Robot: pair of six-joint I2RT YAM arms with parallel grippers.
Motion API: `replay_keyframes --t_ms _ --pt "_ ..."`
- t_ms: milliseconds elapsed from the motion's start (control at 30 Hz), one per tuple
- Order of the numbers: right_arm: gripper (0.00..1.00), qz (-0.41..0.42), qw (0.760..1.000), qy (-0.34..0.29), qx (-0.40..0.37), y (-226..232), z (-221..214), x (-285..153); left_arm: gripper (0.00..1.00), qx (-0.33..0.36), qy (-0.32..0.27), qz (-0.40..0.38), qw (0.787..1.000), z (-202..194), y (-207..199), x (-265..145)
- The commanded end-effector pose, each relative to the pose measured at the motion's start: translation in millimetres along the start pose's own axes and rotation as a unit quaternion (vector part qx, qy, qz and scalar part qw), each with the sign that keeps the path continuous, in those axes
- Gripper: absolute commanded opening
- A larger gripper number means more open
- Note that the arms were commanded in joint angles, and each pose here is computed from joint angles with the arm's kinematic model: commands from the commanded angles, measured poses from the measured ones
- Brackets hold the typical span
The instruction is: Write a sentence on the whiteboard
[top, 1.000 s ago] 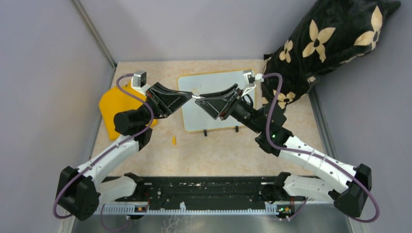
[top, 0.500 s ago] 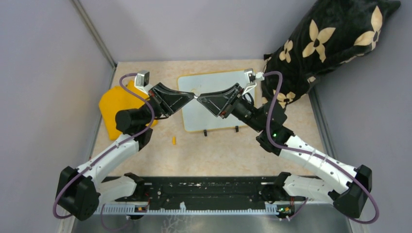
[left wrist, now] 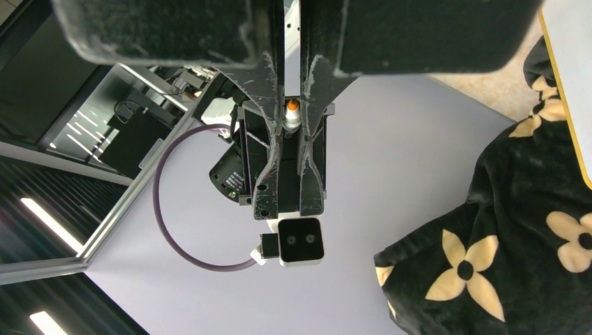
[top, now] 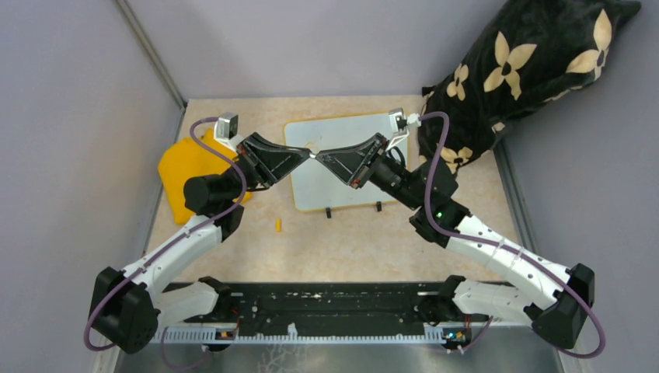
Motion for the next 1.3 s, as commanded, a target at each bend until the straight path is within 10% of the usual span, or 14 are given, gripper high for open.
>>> replay_keyframes --t_ms 0,267,633,1000,1267 --pt "0.17 0.057 0.998 -0.017 -0.004 34.4 16.6 3.8 0.00 0.009 -0.001 -0.004 1.000 1.4 -2.6 1.7" --pt "0.00 0.057 0.998 -0.010 -0.004 32.9 14.3 4.6 0.00 0.003 0.005 0.006 1.000 -3.9 3.2 -0.6" --pt "0.00 -0.047 0.996 -0.049 -0.053 8.4 26.1 -19.8 0.94 0.048 0.001 0.074 0.996 -9.7 20.9 -17.5" --pt "0.00 -0.184 0.967 -0.077 -0.158 -31.7 36.3 -70.4 0.97 0.281 0.134 0.301 0.901 -4.3 71.5 -69.8" --pt "0.00 -0.143 0.965 -0.085 -0.205 -32.9 31.0 -85.1 0.98 0.326 0.192 0.361 0.852 -18.1 99.1 -100.4"
Point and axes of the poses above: each gripper's point midway between its finger pads, its own x axis out along the fingers, its own y axis along the line the jaws close on, z = x × y, the point moved 4 cm from there along -x, back along the fingers, and after that the axes turned 15 degrees about x, right-handed, at the moved point
